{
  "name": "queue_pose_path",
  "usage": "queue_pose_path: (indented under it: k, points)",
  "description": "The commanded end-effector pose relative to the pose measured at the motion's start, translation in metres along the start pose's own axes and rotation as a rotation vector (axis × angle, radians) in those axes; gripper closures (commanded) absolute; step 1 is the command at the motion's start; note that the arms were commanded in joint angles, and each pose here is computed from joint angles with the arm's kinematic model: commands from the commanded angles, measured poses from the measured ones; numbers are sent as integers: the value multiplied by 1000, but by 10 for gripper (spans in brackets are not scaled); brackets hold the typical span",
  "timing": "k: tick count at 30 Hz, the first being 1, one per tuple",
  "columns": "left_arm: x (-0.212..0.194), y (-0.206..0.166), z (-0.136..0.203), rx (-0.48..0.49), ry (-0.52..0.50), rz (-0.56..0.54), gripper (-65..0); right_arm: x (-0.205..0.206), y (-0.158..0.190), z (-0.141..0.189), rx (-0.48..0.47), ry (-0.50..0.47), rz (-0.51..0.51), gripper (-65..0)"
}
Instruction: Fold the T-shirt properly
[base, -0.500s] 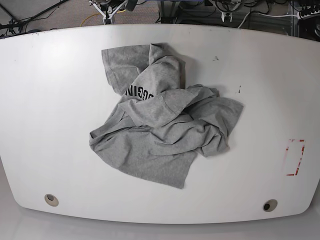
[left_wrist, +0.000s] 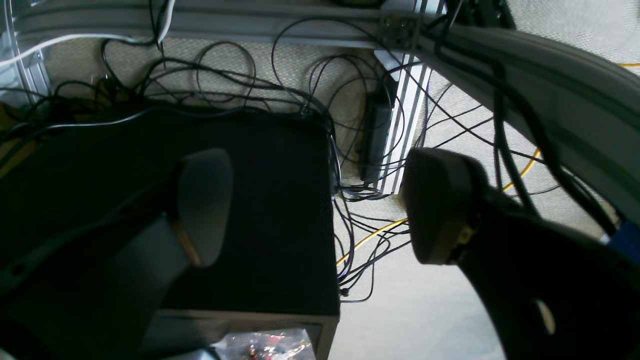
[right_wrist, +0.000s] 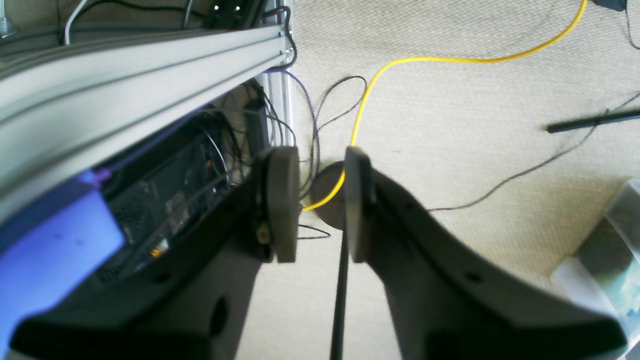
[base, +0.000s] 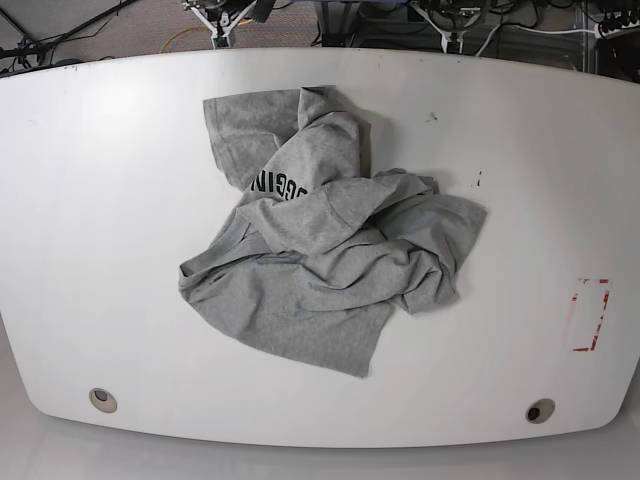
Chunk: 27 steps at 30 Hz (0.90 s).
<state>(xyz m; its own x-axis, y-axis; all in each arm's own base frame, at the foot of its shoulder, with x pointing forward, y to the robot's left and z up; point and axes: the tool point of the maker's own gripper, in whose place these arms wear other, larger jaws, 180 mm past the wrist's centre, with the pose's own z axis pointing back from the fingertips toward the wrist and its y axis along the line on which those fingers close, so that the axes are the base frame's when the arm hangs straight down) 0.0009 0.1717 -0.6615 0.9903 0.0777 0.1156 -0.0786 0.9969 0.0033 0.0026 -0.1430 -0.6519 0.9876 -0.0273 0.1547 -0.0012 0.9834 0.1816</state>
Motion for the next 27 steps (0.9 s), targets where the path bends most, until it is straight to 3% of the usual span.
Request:
queue_pose_path:
  k: [1,15,24,27]
  points:
    - [0,2,0,1,-4,-2,-503,-1,7,-1,13,-4,0,-152]
    - [-1,6,1,7,-7,10,-503,0,11,-2,18,-13,-5,-149]
    - [-25,11,10,15,-74,0,-503,-14,6,2,8,3,-12,-146]
    - [-34,12,14,15,-83,-6,-503,-14,0,8,-11,-32,1,-146]
